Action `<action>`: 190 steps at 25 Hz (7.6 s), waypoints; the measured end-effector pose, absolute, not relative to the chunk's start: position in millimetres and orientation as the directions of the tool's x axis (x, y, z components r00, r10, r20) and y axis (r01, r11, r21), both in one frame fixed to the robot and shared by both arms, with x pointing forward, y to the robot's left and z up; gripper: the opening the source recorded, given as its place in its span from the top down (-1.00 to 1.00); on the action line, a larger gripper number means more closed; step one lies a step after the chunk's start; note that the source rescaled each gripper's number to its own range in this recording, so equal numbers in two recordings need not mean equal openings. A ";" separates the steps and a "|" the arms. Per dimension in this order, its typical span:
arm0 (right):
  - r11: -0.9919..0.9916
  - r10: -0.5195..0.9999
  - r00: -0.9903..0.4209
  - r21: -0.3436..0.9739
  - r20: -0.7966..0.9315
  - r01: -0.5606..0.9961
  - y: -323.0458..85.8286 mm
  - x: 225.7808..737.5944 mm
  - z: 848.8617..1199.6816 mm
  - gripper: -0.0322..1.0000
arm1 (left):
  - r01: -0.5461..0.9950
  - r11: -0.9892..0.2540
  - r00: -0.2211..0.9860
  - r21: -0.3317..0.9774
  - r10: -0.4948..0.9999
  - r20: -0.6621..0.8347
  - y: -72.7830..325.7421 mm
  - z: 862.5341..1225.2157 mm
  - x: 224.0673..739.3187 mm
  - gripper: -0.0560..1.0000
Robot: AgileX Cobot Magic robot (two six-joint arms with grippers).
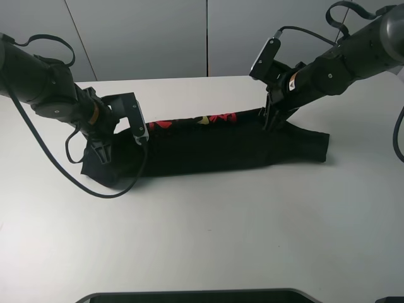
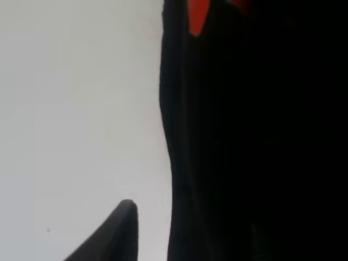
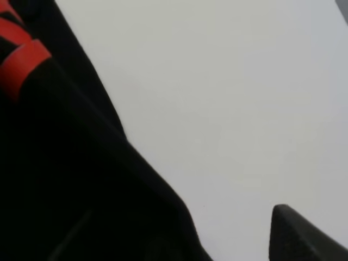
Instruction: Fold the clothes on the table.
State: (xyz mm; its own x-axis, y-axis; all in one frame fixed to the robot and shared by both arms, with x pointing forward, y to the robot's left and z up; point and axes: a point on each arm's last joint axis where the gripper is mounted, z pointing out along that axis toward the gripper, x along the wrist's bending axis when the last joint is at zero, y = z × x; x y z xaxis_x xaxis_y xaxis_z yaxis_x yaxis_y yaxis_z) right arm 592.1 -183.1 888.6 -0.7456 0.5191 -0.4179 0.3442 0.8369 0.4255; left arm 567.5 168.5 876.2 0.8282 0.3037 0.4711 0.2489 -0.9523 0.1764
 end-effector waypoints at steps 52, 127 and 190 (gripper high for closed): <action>0.016 0.906 -0.147 0.316 0.396 0.948 -275.5 572.5 928.2 -1.00 | 0.775 -0.347 0.367 0.528 0.927 0.071 172.6 992.4 539.3 -0.25; 0.097 0.971 -0.104 -0.042 -0.214 0.994 -294.6 554.6 880.3 0.71 | 0.786 -0.344 0.363 0.514 0.929 0.066 172.9 991.5 538.0 -0.25; 0.401 0.804 -0.439 0.181 0.401 0.898 -68.6 498.4 878.1 -0.38 | 0.778 -0.342 0.365 0.528 0.929 0.064 172.2 992.3 539.1 -0.25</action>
